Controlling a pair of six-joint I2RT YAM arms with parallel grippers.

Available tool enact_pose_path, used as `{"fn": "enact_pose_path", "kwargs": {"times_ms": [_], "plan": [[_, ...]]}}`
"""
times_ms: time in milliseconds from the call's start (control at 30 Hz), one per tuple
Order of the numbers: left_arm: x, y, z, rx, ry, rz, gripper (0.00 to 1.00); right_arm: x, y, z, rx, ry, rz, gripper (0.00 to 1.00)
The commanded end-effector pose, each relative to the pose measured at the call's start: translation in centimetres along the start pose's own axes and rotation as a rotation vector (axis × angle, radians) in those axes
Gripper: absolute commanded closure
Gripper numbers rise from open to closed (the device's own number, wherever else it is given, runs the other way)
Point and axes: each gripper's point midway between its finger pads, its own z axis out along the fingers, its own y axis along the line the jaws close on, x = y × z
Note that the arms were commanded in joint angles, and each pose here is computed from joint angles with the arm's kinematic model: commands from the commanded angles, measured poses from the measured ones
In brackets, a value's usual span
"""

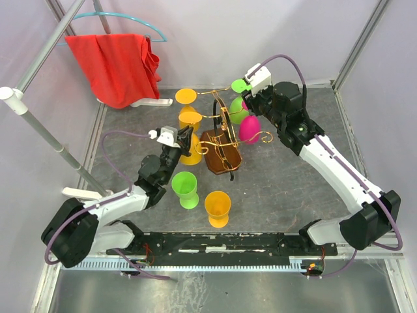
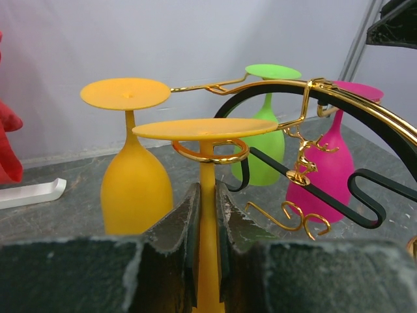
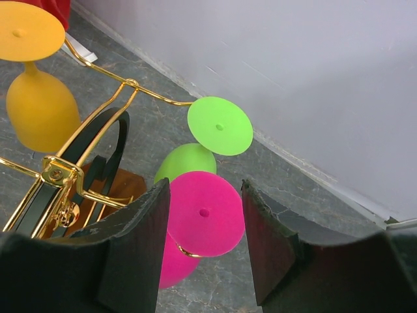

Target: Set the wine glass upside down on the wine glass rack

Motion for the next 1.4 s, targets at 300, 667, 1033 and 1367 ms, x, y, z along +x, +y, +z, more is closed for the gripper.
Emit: {"fn": "enact_pose_path", "kwargs": {"times_ms": [300, 667, 1033, 1367], "plan": [[0.0, -3.1, 1.4, 0.116, -0.02, -0.036, 0.91, -2.1, -0.7, -0.6, 0.027, -0.077, 0.034, 0.44], [0.6, -1.3, -0.4, 0.052, 0.039, 0.012, 0.49, -1.7, -0.8, -0.5, 0.031, -0.065, 0.024, 0.44], [-0.1, 1.1, -4.2, -0.027, 0.135, 0.036, 0.35, -1.8, -1.1, -0.1, 0.051, -0.06, 0.04, 0.41], [-1.8, 1.5, -7.0, -0.018, 0.326, 0.067, 0.27, -3.0, -1.7, 0.0, 0.067, -0.035, 0.098, 0.29]]}}
